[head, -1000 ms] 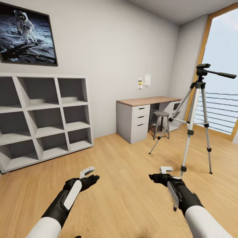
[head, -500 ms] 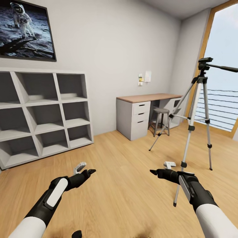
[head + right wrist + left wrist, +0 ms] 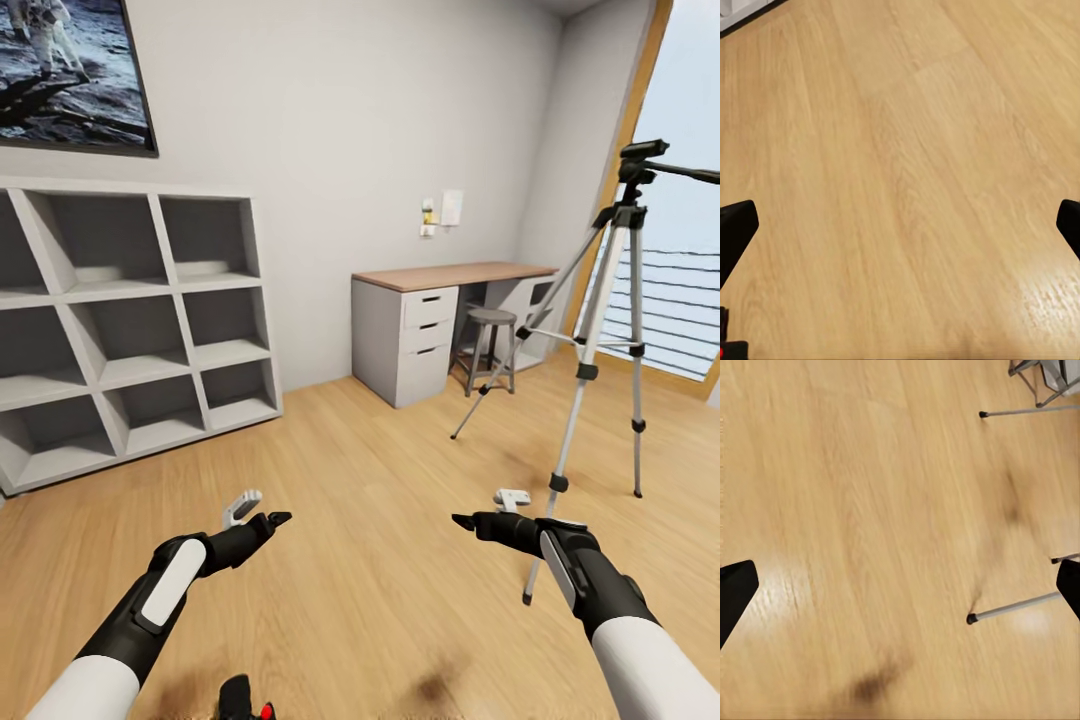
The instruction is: Attach the digital camera to the camera tripod in the bedroom.
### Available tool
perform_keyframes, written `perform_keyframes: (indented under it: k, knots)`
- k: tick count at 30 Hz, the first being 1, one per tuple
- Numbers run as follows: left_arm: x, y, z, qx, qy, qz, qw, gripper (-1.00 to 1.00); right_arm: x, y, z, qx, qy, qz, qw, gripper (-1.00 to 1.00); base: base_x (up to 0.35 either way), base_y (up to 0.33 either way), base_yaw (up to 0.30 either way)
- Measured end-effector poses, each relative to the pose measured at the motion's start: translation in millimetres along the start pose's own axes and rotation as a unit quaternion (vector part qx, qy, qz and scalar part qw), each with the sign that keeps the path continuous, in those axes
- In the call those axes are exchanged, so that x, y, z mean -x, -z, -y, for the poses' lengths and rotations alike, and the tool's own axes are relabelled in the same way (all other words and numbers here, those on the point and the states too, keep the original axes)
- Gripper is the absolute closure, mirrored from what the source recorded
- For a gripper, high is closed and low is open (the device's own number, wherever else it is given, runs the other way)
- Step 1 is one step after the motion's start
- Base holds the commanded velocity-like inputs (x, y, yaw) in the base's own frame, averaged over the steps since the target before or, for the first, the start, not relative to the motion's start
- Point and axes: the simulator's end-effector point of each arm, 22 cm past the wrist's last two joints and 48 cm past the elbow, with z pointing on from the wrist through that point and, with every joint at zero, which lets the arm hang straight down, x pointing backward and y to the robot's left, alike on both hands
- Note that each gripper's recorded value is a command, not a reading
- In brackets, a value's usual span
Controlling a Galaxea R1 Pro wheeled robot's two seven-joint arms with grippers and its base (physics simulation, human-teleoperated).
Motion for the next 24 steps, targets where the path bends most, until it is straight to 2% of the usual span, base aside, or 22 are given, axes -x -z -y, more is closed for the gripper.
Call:
perform_keyframes:
  k: [24]
  knots:
    - [-32,-29.9,-42,0.03,0.02,-0.035,0.9988,-1.0,-51,-32.7,16,-0.003,-0.019,-0.046,0.9988,-1.0,0.0,0.0,0.0]
